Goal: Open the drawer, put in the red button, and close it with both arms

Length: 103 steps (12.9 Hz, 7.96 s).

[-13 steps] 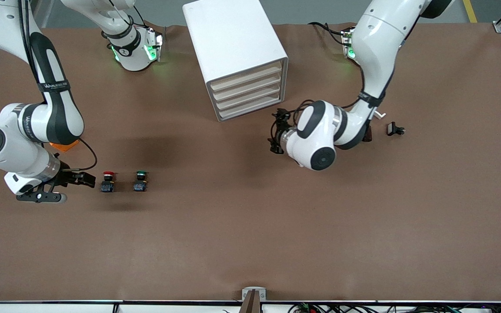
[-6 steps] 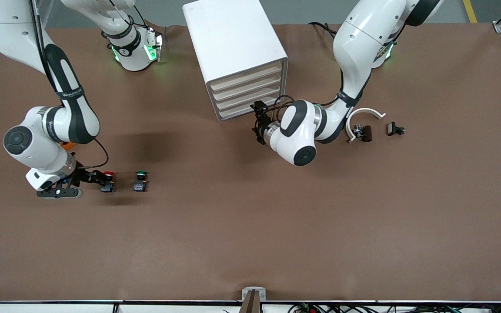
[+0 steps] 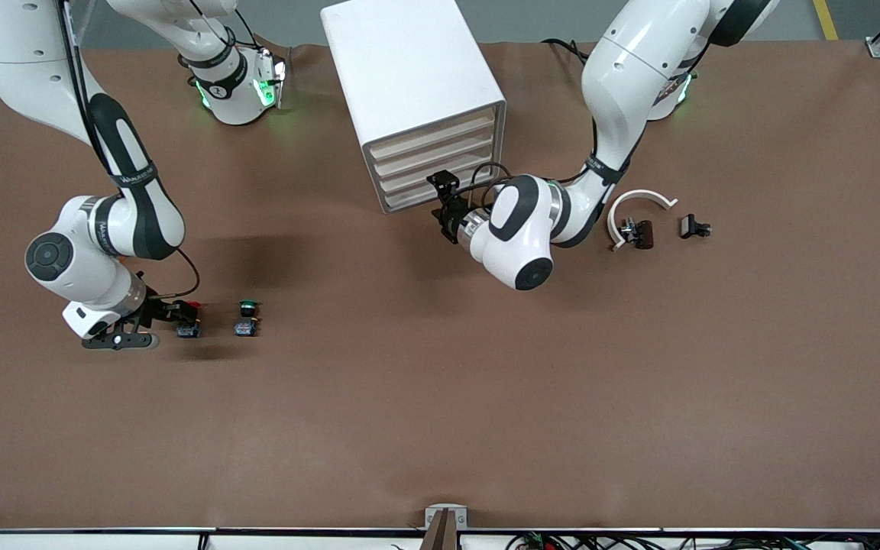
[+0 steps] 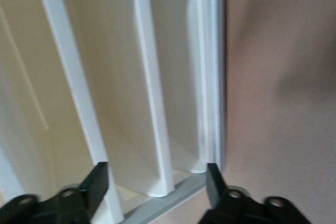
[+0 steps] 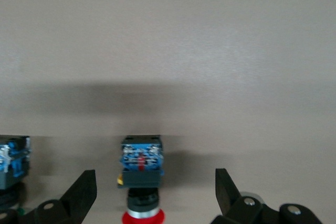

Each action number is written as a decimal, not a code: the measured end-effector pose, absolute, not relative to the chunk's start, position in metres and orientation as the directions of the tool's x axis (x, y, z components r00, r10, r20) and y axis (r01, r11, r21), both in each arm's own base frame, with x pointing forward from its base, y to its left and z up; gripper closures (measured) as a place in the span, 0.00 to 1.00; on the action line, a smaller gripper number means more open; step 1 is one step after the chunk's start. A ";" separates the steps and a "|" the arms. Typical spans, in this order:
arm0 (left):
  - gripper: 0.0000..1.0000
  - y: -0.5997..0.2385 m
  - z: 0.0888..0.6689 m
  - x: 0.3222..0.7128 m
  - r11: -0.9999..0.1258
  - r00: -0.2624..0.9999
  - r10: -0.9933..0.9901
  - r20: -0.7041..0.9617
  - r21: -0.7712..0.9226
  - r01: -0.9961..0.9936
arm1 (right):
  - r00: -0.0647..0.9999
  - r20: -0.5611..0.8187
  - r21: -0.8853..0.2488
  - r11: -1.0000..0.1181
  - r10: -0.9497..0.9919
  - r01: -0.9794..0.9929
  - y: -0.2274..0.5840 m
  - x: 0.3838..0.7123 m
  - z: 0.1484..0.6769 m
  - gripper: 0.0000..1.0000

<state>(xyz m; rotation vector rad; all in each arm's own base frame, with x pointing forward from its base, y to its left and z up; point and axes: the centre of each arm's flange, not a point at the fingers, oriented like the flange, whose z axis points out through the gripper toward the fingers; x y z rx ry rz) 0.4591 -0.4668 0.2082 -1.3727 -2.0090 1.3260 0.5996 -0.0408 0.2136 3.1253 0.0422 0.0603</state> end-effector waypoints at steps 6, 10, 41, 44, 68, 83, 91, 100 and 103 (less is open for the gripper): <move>0.35 -0.468 0.206 0.438 0.026 -0.422 0.893 -0.157 -0.917 0.397 | 0.999 0.034 -0.002 -1.000 0.025 0.025 -0.031 0.603 0.190 0.00; 0.62 -0.473 0.202 0.428 0.020 -0.406 0.902 -0.144 -0.927 0.374 | 1.000 0.019 -0.002 -1.000 0.020 0.020 -0.034 0.601 0.180 0.00; 0.37 -0.397 0.241 0.566 0.141 -0.616 0.753 -0.232 -0.857 0.496 | 0.697 -0.190 0.047 -0.716 -0.691 -0.697 0.410 0.481 0.443 0.59; 0.07 -0.386 0.263 0.589 0.129 -0.601 0.745 -0.289 -0.821 0.556 | 0.655 -0.178 -0.001 -0.665 -0.735 -0.747 0.463 0.443 0.445 0.59; 0.00 -0.308 0.354 0.638 -0.736 0.698 0.628 -0.345 0.029 0.677 | 0.787 -0.060 0.001 -0.789 -0.614 -0.615 0.431 0.516 0.411 0.00; 0.00 -0.453 0.255 0.508 -0.926 0.900 0.330 -0.285 0.085 0.367 | 0.991 -0.130 0.032 -0.999 -0.010 -0.006 0.089 0.637 0.488 0.00; 0.00 -0.501 0.266 0.431 -0.937 0.839 0.338 -0.426 -0.070 0.342 | 0.990 -0.135 0.028 -0.999 -0.029 -0.026 0.061 0.632 0.548 0.00; 0.00 -0.552 0.261 0.354 -0.933 0.828 0.360 -0.431 -0.146 0.330 | 0.995 -0.087 0.008 -0.999 -0.045 -0.044 -0.010 0.600 0.611 0.00; 0.00 -0.551 0.256 0.354 -0.931 0.823 0.365 -0.436 -0.154 0.332 | 0.995 -0.089 0.002 -0.999 -0.049 -0.049 -0.022 0.575 0.628 0.00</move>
